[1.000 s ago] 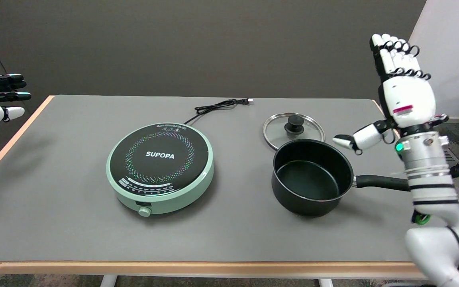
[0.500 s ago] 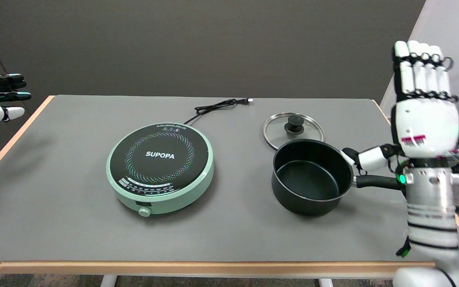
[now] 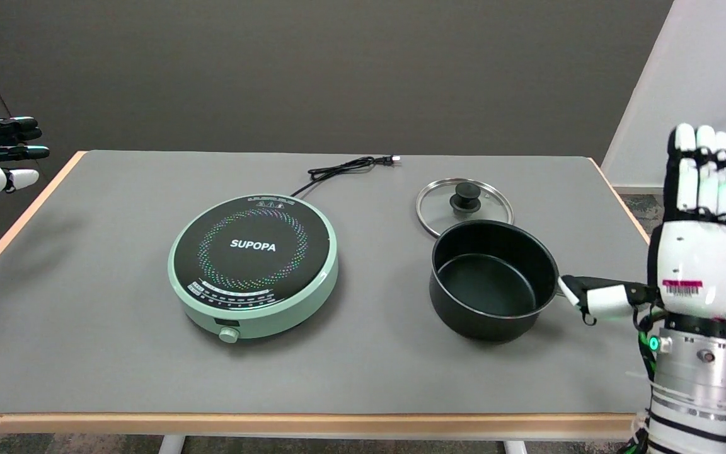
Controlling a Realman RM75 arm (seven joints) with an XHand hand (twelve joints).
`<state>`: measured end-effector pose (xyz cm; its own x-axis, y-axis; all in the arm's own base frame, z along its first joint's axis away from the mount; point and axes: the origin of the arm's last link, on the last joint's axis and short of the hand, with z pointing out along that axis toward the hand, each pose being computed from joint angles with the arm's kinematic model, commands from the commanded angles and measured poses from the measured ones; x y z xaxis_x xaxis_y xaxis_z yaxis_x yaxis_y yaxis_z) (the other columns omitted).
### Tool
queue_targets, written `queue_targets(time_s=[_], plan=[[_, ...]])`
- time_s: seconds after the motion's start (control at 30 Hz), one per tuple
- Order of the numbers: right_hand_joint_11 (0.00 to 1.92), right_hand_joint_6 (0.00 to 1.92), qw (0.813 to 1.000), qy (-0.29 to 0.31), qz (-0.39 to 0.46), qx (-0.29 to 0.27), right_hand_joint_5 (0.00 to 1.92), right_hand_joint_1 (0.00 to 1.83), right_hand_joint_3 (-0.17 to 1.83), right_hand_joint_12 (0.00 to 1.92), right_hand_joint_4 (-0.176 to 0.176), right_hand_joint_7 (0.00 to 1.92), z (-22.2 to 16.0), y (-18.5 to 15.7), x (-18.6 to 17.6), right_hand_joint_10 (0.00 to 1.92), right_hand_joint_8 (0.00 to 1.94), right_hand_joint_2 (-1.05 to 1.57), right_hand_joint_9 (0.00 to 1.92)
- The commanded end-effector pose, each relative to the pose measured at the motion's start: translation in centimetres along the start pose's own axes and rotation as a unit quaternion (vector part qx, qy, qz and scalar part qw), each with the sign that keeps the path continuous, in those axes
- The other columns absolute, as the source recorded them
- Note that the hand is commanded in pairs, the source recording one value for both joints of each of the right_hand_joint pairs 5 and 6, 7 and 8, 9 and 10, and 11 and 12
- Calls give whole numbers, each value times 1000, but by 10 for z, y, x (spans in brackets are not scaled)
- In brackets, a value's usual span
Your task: Pick up the soup pot.
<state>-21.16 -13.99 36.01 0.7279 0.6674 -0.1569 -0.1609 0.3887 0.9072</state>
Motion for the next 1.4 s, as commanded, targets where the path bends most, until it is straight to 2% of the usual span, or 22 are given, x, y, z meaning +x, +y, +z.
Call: queue_targets(time_s=[0.03, 0.43, 0.67, 0.97, 1.17, 1.4], plan=[[28, 28, 994, -63, -20, -86, 28, 1166, 975, 28, -26, 28, -36, 37, -35, 28, 28, -337, 28], [29, 29, 991, -108, -41, -73, 29, 1185, 956, 29, -28, 29, -52, 37, -53, 29, 29, -350, 29], [34, 34, 992, -90, -87, -29, 34, 1193, 954, 34, -36, 34, -59, 25, -54, 34, 34, -356, 34], [36, 36, 992, -66, -110, -12, 36, 1196, 970, 36, -38, 36, -81, 14, -58, 36, 36, -364, 36], [34, 34, 991, -68, -114, 0, 34, 1195, 991, 34, -37, 34, -70, 17, -67, 34, 34, -378, 34], [27, 27, 986, -115, -115, 43, 27, 1178, 1062, 27, -22, 27, -39, 21, -91, 27, 27, -398, 27]])
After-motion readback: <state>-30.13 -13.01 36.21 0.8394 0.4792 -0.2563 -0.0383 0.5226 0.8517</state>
